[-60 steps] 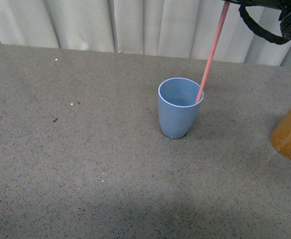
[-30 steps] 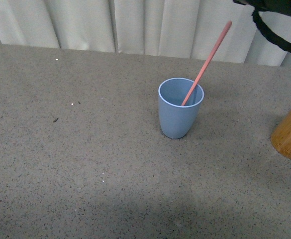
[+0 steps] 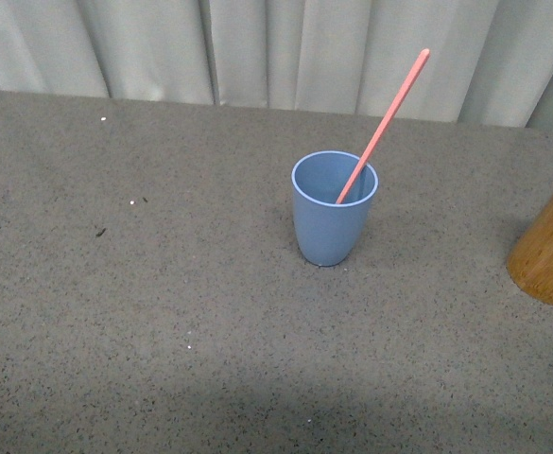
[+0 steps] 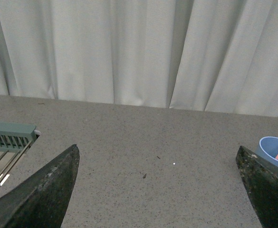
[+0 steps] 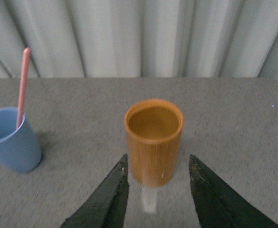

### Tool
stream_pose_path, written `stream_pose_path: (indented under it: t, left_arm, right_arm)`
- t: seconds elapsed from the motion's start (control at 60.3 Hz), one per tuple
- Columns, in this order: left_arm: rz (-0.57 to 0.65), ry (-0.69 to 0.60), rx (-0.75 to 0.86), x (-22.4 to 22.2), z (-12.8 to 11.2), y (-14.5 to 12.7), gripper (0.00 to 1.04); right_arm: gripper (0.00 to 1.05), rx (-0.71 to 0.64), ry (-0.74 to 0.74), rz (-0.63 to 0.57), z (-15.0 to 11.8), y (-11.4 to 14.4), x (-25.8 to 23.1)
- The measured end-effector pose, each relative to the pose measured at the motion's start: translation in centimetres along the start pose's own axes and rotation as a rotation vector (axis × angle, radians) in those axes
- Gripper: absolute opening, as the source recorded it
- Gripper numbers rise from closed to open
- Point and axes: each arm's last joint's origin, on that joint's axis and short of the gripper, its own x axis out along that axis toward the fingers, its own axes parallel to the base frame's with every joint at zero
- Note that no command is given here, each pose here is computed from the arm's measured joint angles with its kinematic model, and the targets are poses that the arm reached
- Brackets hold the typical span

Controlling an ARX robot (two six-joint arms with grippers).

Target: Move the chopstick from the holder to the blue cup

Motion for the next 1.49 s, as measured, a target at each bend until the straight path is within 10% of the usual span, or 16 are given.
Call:
stream_pose_path:
  t: [0.182, 0.431, 0.978, 1.493]
  left_arm:
    - [0.001, 0.000, 0.000, 0.0, 0.0, 0.0, 0.98]
    - [0.000, 0.000, 0.000, 0.0, 0.0, 0.0, 0.98]
    - [0.001, 0.000, 0.000, 0.0, 0.0, 0.0, 0.98]
    - [0.001, 0.000, 0.000, 0.0, 0.0, 0.0, 0.98]
  right_arm:
    - [0.01, -0.009, -0.192, 0.008, 1.2, 0.0, -2.3]
    - [0.01, -0.009, -0.196, 0.007, 1.2, 0.0, -2.3]
    - [0.97, -0.010, -0.196, 0.007, 1.2, 0.0, -2.3]
    - [0.95, -0.010, -0.196, 0.007, 1.2, 0.0, -2.3]
